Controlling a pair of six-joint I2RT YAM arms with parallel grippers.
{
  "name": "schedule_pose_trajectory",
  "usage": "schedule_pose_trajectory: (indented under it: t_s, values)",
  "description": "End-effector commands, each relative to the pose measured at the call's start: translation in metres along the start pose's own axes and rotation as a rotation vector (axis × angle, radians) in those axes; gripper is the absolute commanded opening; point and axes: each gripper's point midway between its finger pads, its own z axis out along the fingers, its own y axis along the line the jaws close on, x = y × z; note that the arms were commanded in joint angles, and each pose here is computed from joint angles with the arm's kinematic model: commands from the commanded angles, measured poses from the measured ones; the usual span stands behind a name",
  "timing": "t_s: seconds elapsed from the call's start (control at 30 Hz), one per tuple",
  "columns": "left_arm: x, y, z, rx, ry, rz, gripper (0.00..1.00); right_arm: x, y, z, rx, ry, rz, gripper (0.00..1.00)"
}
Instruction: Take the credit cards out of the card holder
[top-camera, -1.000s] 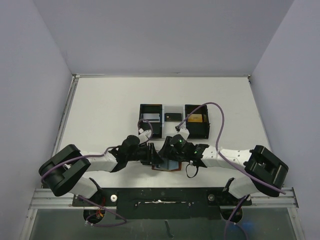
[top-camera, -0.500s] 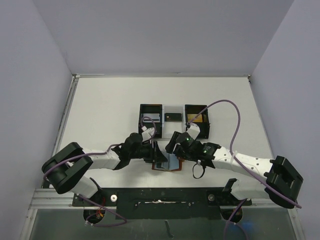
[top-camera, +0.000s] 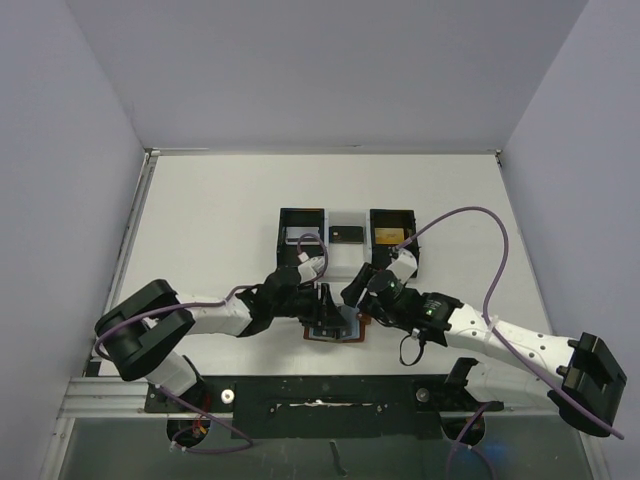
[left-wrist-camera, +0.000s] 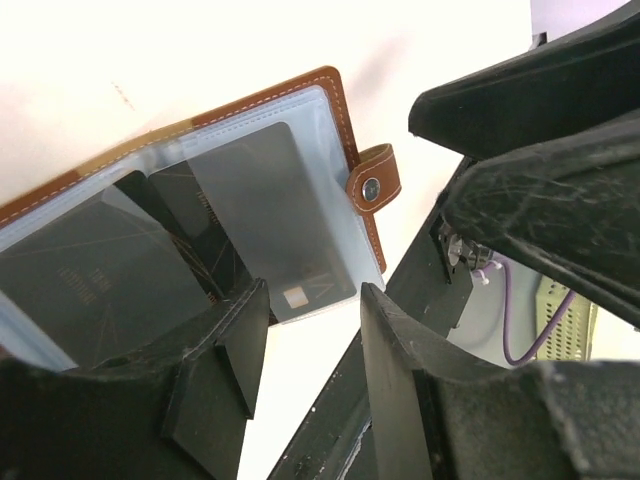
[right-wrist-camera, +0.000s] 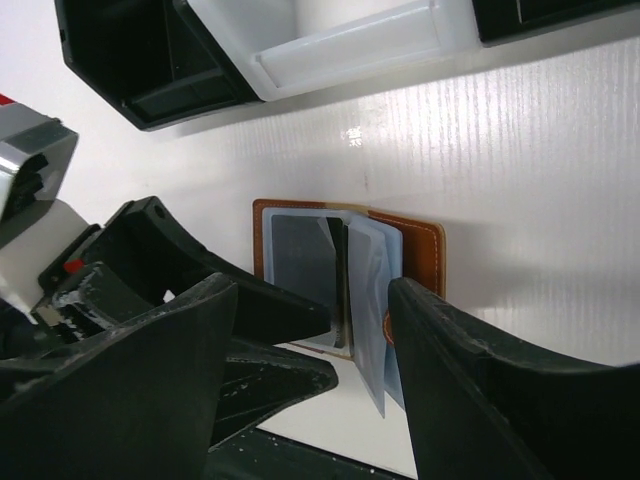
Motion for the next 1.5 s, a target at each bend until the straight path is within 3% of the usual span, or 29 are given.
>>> schedule_pose_trajectory:
  t_s: [0.0, 0.33, 0.77, 1.47]
  values:
    - [-0.018, -0.011, -0.009, 0.002, -0.077, 0.036, 0.41, -0.009, 0.008, -0.001, -0.047, -0.040, 0.043, 0.61]
    - [-0.023, 0.002, -0.018, -0.074, -0.125, 0.030, 0.41, 0.008, 0.021, 0.001, -0.118, 0.048, 0.012, 0.42]
    - [-0.015, 0.004, 0.005, -0.052, -0.044, 0.021, 0.40, 0.047, -0.051, 0.025, 0.197, 0.168, -0.008, 0.39]
    - [-0.003, 0.028, 0.018, -0.152, 0.017, -0.037, 0.37, 0.065, -0.077, 0.035, 0.263, 0.221, 0.003, 0.37]
